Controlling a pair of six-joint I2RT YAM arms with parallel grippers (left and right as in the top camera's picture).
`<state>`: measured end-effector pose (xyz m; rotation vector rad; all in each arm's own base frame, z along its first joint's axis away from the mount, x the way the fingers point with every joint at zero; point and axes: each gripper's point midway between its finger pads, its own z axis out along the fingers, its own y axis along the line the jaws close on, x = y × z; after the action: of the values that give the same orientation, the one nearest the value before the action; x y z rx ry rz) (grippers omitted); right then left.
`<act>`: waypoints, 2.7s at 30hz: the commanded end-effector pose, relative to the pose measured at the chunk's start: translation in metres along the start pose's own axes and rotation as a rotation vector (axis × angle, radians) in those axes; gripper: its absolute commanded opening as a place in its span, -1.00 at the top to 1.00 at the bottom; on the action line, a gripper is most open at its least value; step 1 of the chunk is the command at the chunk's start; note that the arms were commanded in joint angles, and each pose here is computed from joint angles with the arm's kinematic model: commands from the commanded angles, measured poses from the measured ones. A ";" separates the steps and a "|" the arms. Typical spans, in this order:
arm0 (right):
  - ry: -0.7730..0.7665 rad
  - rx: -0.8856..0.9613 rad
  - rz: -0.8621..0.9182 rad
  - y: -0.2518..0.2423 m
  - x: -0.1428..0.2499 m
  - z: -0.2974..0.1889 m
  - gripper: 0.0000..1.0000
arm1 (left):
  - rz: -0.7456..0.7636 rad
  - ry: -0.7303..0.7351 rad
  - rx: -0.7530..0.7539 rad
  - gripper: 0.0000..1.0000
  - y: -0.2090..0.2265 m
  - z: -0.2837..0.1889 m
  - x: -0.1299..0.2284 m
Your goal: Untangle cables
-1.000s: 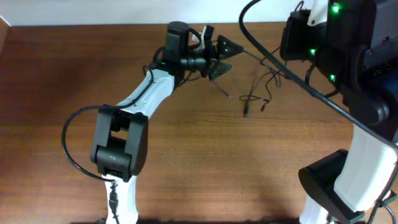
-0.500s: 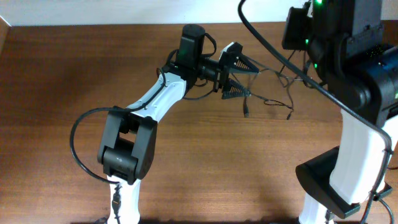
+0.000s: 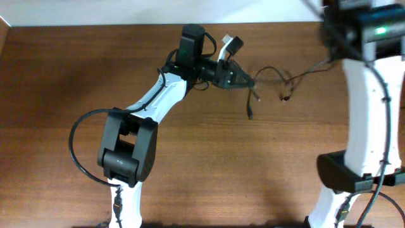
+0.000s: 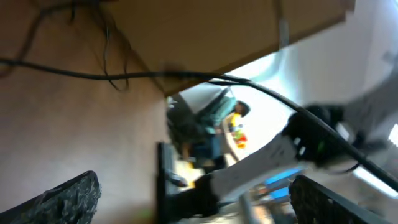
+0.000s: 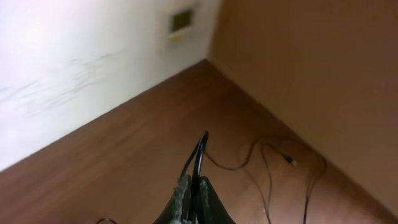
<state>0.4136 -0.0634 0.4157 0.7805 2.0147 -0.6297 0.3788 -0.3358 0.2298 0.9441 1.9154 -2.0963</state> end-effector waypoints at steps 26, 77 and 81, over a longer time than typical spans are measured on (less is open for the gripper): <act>0.164 -0.260 -0.058 0.044 0.008 0.155 0.92 | -0.729 0.144 -1.340 -0.98 0.149 -0.129 0.165; 0.686 -0.687 -0.608 0.203 0.331 -0.021 -0.97 | -0.592 -0.733 -2.019 -0.98 -0.110 -0.358 0.112; 0.596 -0.718 -0.529 0.225 0.326 0.011 -0.96 | -0.594 -0.731 -2.034 -0.98 -0.111 -0.360 0.113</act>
<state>0.4248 0.1788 0.0974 -0.0205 2.8284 0.0699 0.3594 0.0494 0.2625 -0.7536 2.3993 0.2391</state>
